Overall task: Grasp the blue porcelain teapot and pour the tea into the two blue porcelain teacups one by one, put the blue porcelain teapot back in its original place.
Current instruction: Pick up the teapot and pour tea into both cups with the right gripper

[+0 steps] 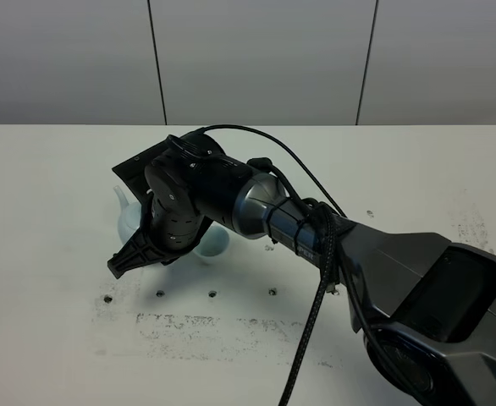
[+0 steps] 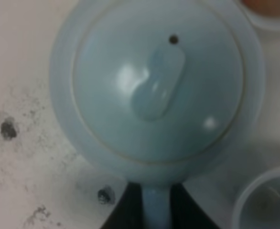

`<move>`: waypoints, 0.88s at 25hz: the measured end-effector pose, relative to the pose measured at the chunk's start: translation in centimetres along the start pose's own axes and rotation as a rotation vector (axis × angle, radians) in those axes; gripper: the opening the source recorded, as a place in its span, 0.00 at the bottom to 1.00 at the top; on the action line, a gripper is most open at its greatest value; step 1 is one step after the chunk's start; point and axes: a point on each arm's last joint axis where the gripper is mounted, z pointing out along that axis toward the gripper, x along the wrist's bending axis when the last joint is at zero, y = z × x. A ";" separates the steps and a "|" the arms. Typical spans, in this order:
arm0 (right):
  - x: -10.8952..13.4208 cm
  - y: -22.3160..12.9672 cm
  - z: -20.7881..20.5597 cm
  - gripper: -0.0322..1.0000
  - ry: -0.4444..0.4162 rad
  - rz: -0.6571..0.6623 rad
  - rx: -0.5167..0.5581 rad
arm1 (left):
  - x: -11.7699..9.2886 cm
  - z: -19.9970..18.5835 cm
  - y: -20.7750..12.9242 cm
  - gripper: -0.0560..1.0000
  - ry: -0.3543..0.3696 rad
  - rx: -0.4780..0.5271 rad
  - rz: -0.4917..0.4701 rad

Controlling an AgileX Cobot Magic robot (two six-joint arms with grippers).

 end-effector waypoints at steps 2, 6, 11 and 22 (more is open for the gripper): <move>0.1 -0.1 0.2 0.09 -0.010 -0.010 0.001 | 0.0 0.0 0.0 0.26 0.000 0.000 0.000; 0.2 -0.3 1.1 0.09 -0.018 -0.013 0.013 | 0.0 0.0 0.0 0.26 0.000 0.000 0.000; 0.4 -0.4 1.2 0.09 -0.036 -0.026 0.011 | 0.0 0.0 0.0 0.26 0.000 0.000 0.000; -0.4 0.8 -5.2 0.09 -0.048 -0.087 -0.030 | 0.0 0.0 0.0 0.26 0.000 0.000 0.000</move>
